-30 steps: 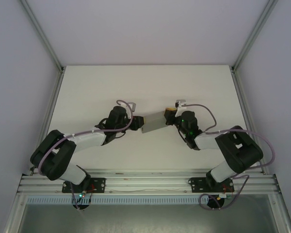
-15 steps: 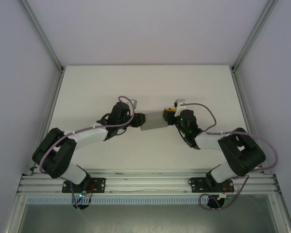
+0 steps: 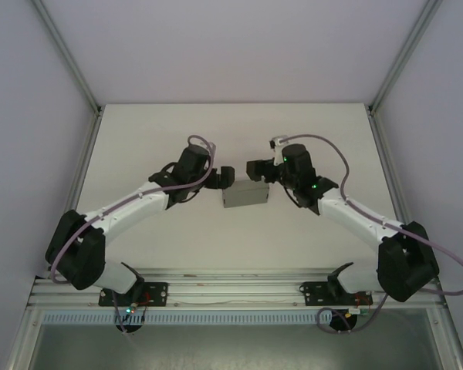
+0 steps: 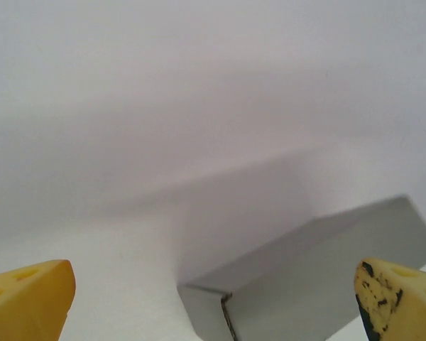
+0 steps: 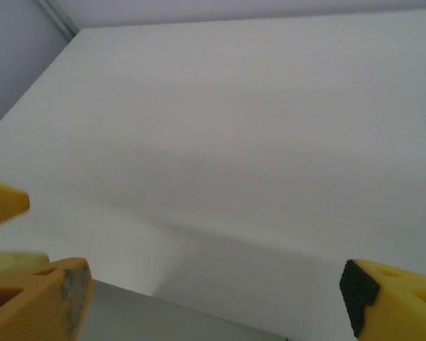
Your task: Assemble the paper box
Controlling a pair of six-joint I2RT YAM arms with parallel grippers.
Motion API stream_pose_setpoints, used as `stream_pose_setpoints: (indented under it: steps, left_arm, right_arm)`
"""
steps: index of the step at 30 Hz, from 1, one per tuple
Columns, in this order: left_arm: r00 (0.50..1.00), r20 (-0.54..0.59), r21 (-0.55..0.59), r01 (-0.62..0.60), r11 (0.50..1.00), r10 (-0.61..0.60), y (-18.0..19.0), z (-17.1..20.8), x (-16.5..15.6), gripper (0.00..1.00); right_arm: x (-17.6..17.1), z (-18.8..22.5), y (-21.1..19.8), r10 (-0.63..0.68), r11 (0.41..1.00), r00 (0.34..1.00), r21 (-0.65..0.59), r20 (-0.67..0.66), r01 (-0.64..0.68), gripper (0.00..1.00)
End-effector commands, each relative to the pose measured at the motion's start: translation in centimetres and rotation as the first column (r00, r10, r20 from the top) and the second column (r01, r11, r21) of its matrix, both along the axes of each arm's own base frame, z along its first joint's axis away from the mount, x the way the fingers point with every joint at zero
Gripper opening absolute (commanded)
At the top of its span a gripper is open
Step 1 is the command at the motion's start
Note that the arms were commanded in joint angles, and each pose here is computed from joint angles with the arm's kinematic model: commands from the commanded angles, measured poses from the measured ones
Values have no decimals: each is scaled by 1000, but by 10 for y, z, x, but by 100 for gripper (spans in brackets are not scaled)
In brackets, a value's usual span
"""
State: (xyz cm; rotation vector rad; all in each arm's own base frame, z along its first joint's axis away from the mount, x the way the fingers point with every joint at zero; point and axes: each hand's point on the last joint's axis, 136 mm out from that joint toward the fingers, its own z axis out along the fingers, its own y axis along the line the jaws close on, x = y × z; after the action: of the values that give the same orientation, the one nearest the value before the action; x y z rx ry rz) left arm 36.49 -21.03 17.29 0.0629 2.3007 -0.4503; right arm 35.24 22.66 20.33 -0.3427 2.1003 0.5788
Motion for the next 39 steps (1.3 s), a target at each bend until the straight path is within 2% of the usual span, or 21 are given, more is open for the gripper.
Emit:
stream_pose_setpoints:
  steps: [1, 3, 6, 7, 11, 13, 16, 22, 24, 25, 28, 30, 32, 35, 37, 39]
  left_arm:
    - [990, 63, 99, -132, 986, 126, 38, 23, 10, 100]
    - [981, 58, 116, -191, 975, 186, 58, 20, 13, 100]
    - [959, 5, 128, -281, 951, 282, 93, 1, 12, 100]
    - [950, -15, 133, -308, 942, 313, 105, -7, 9, 100]
    - [915, -46, 147, -391, 909, 401, 139, -27, -5, 100]
    - [904, -49, 154, -413, 898, 424, 149, -32, -12, 100]
    - [893, -56, 163, -433, 887, 447, 158, -37, -20, 100]
    - [885, -39, 189, -449, 873, 464, 168, -36, -29, 100]
    - [883, -37, 198, -453, 869, 468, 170, -36, -31, 100]
    - [882, -37, 204, -453, 868, 470, 172, -37, -33, 100]
    - [881, -29, 205, -457, 865, 472, 174, -35, -36, 100]
    - [879, -17, 198, -464, 863, 476, 175, -31, -37, 100]
    - [876, -7, 195, -472, 860, 483, 177, -29, -39, 100]
    - [870, 8, 189, -486, 853, 493, 180, -26, -41, 100]
    - [870, 9, 184, -486, 854, 493, 180, -26, -42, 100]
    - [868, 7, 183, -489, 853, 496, 180, -27, -44, 100]
  right_arm:
    - [-33, -21, 18, 338, 920, 940, -196, -44, -340, 100]
    - [-42, -25, 23, 481, 834, 876, -293, -33, -468, 100]
    - [-62, -41, 27, 708, 606, 703, -452, -68, -655, 100]
    - [-64, -45, 28, 742, 548, 664, -485, -94, -682, 100]
    - [-58, -63, 26, 784, 385, 584, -571, -213, -725, 100]
    - [-49, -76, 27, 781, 324, 569, -611, -258, -722, 100]
    - [-32, -90, 32, 758, 286, 582, -653, -293, -701, 95]
    - [-20, -110, 41, 750, 199, 556, -679, -359, -707, 76]
    - [-16, -116, 42, 745, 181, 554, -686, -372, -705, 58]
    - [-14, -117, 42, 740, 165, 553, -693, -383, -702, 55]
    - [-5, -119, 40, 714, 135, 575, -726, -400, -674, 53]
    - [9, -115, 42, 690, 159, 626, -768, -363, -620, 49]
    - [26, -110, 42, 663, 179, 685, -825, -302, -536, 48]
    - [59, -101, 44, 609, 192, 777, -921, -159, -338, 44]
    - [70, -102, 43, 599, 170, 793, -950, -111, -262, 44]
    - [69, -108, 44, 603, 151, 790, -956, -114, -253, 49]
